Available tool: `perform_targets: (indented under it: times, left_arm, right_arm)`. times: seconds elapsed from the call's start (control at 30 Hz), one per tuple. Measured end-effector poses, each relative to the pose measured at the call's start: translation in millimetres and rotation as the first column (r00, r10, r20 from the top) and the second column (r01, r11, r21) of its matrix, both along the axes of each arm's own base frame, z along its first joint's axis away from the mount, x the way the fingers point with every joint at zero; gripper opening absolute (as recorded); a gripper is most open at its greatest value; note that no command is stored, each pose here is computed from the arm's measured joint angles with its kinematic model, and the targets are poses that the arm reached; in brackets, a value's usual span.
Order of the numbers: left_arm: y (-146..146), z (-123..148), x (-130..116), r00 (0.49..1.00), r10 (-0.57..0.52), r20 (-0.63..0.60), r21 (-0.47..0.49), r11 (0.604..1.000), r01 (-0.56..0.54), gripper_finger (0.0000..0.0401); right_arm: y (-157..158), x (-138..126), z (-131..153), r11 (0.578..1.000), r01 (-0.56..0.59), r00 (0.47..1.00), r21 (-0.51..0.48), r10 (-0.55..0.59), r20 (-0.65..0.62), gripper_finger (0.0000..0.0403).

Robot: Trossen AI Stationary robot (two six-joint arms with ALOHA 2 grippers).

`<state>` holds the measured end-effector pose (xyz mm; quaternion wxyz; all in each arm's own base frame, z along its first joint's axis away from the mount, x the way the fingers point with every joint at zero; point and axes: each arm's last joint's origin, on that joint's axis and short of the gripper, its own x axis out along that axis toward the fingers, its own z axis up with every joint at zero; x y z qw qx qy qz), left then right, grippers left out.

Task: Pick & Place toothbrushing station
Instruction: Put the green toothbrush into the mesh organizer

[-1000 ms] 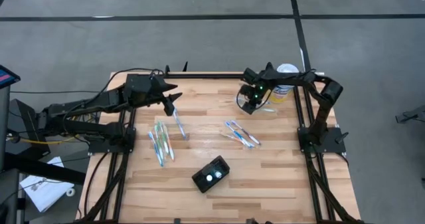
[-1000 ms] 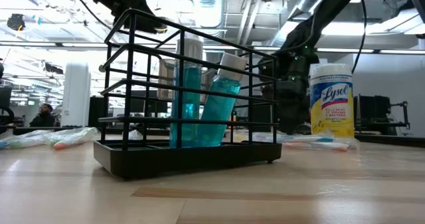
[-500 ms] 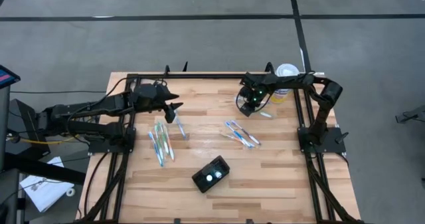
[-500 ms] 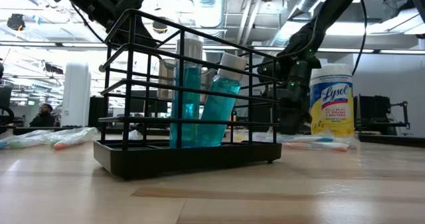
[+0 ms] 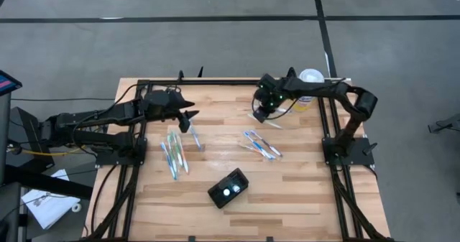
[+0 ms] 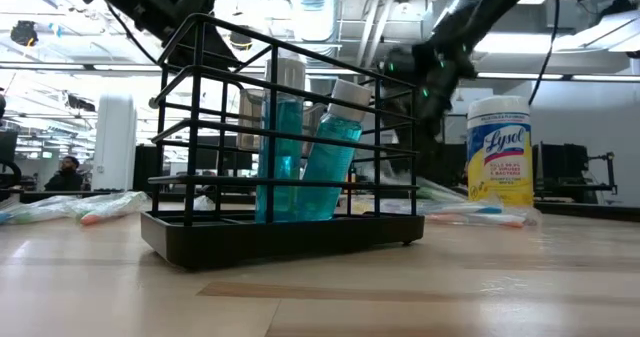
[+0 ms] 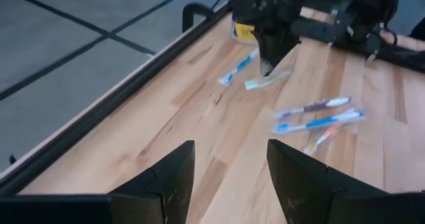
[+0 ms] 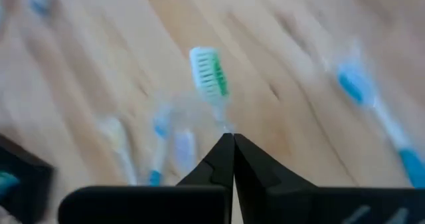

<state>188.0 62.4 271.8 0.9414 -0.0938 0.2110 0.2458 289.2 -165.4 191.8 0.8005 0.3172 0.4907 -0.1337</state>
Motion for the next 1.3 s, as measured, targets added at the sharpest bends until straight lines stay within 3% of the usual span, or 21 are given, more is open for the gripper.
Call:
perform_targets:
  times: [0.23,0.6,0.97,1.3]
  left_arm:
    - [1,4,2,0.999,0.0,0.041,0.012,1.0,0.0,0.0182]
    - [1,4,2,0.999,0.016,0.049,0.016,1.0,-0.017,0.0182]
    - [1,4,2,0.999,0.013,0.043,0.025,1.0,-0.014,0.0182]
    - [1,3,1,0.999,0.012,0.031,0.023,1.0,-0.013,0.0182]
  right_arm:
    - [0,8,49,0.999,0.04,0.992,-0.021,-0.037,0.118,0.0]
    - [18,35,101,0.999,0.044,0.938,-0.005,-0.04,0.346,0.0]
    - [77,63,139,0.997,-0.077,0.881,0.02,0.059,0.47,0.0]
    - [119,78,160,0.991,-0.121,0.817,0.055,0.068,0.573,0.0]
